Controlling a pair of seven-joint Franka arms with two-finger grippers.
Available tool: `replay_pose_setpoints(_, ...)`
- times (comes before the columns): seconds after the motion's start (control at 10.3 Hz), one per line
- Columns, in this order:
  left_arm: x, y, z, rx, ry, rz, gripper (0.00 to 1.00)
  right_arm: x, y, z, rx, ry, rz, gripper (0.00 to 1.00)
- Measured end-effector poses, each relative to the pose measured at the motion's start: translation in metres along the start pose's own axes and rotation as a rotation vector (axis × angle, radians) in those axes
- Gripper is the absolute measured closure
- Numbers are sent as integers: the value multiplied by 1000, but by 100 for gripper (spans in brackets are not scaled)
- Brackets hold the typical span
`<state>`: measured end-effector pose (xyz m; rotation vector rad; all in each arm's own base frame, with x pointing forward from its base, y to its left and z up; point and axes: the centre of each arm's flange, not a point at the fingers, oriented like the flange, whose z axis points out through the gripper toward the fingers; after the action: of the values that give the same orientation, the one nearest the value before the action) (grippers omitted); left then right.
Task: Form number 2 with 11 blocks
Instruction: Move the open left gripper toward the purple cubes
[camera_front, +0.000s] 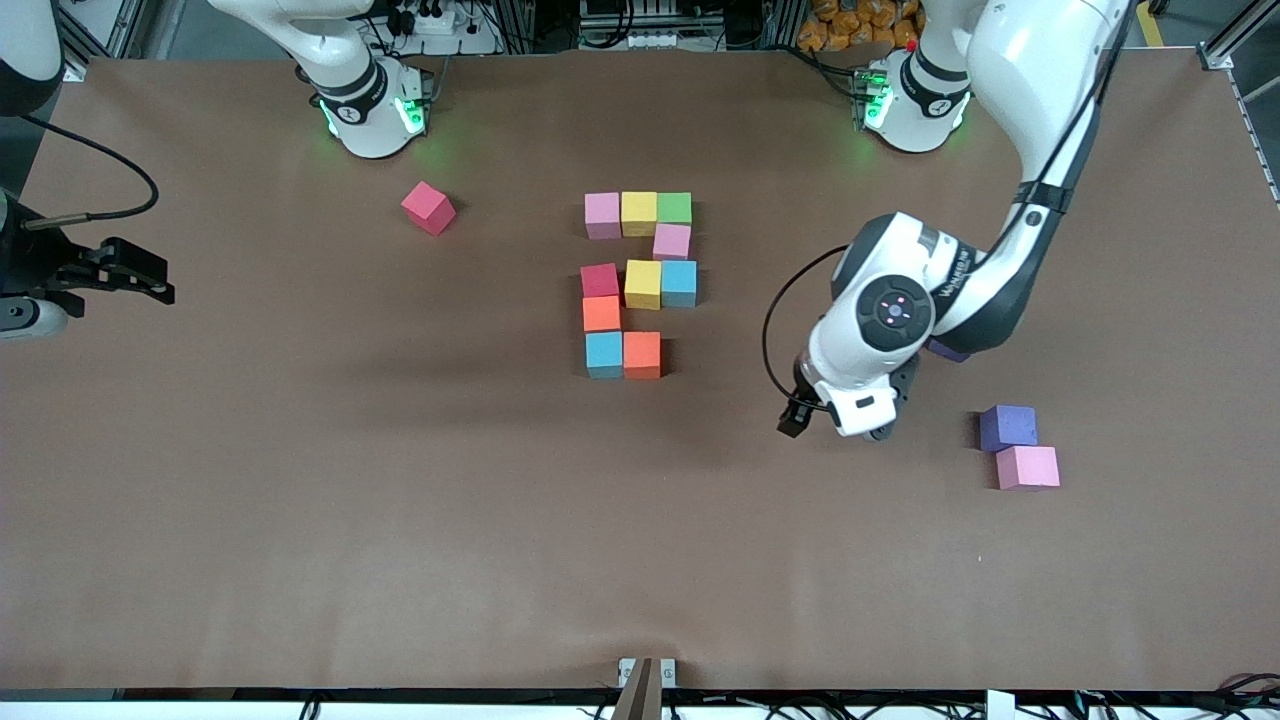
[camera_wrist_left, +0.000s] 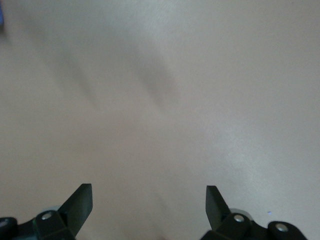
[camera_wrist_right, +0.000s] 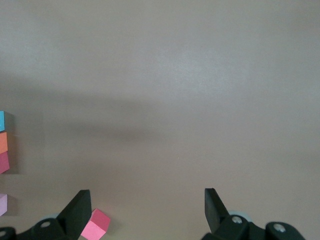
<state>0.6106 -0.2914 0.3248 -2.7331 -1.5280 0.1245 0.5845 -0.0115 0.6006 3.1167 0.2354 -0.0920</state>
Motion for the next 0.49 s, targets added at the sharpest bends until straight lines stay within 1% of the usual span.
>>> replay_pose_setpoints(0.29,30,-14,-4,23,40,209,0,0,0,0,0,-1,0,0)
replay_pose_setpoints(0.49,48,-30,-13,39,52,375,0,0,0,3,1,-7,0,0)
